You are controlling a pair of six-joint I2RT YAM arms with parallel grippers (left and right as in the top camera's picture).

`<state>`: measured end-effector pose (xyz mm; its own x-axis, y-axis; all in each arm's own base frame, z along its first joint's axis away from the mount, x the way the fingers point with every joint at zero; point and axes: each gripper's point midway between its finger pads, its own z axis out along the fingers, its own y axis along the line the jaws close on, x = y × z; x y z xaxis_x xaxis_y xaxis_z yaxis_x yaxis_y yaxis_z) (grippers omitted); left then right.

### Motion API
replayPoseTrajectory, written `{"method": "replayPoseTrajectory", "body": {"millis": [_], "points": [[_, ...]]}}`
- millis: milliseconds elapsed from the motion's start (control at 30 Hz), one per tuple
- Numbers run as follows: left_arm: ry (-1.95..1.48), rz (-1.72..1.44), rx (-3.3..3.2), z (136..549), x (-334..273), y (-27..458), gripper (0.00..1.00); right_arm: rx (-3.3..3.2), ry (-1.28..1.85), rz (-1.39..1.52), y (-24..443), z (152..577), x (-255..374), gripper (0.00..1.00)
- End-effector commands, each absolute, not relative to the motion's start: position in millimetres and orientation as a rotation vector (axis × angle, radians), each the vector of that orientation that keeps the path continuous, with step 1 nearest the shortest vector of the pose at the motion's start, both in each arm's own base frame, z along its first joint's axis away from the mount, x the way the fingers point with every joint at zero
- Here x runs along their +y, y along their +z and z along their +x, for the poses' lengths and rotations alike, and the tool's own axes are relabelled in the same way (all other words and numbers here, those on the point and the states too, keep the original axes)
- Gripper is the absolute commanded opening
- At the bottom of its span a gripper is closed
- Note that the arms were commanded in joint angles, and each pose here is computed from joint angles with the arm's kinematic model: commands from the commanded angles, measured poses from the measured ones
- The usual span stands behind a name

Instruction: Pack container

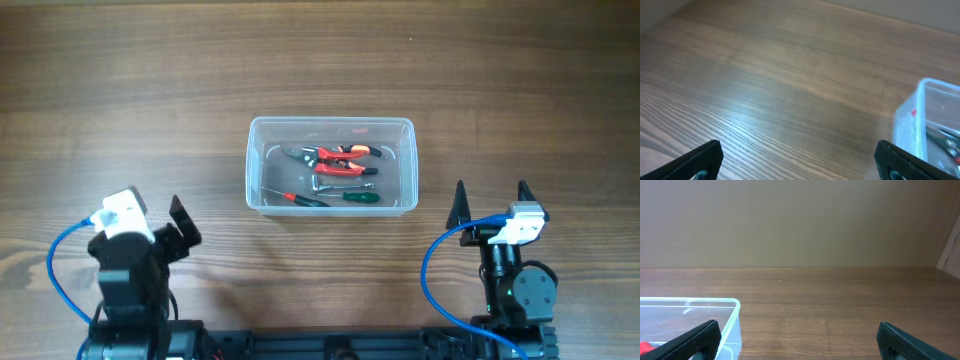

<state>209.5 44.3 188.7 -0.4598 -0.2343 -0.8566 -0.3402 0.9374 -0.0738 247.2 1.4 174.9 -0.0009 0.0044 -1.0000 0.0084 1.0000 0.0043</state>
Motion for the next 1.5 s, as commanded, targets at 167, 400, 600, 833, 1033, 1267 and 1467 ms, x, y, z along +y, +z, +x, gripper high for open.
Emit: {"method": "replayPoseTrajectory", "body": {"millis": [167, 400, 600, 833, 1033, 1267, 1467], "points": [[-0.06, -0.287, 1.885, 180, 17, 201, 1.0, 1.554, -0.004, 0.047, 179, 247, -3, 1.0], [-0.094, -0.172, 1.787, 216, 5, 183, 1.0, 1.554, -0.004, 0.047, 179, 247, -3, 1.0], [-0.178, 0.149, 1.784, 227, -35, 154, 1.0, 1.554, -0.004, 0.047, 179, 247, -3, 1.0], [-0.196, 0.197, 1.81, 227, -41, 139, 1.0, 1.554, -0.004, 0.047, 179, 247, -3, 1.0], [-0.2, 0.205, 1.809, 226, -42, 139, 1.0, 1.554, -0.004, 0.047, 179, 247, -3, 1.0], [-0.2, 0.204, 1.809, 226, -42, 139, 1.0, 1.554, -0.004, 0.047, 179, 247, -3, 1.0], [-0.205, 0.206, 1.809, 226, -43, 140, 1.0, 1.554, -0.004, 0.047, 179, 247, -3, 1.0]]}}
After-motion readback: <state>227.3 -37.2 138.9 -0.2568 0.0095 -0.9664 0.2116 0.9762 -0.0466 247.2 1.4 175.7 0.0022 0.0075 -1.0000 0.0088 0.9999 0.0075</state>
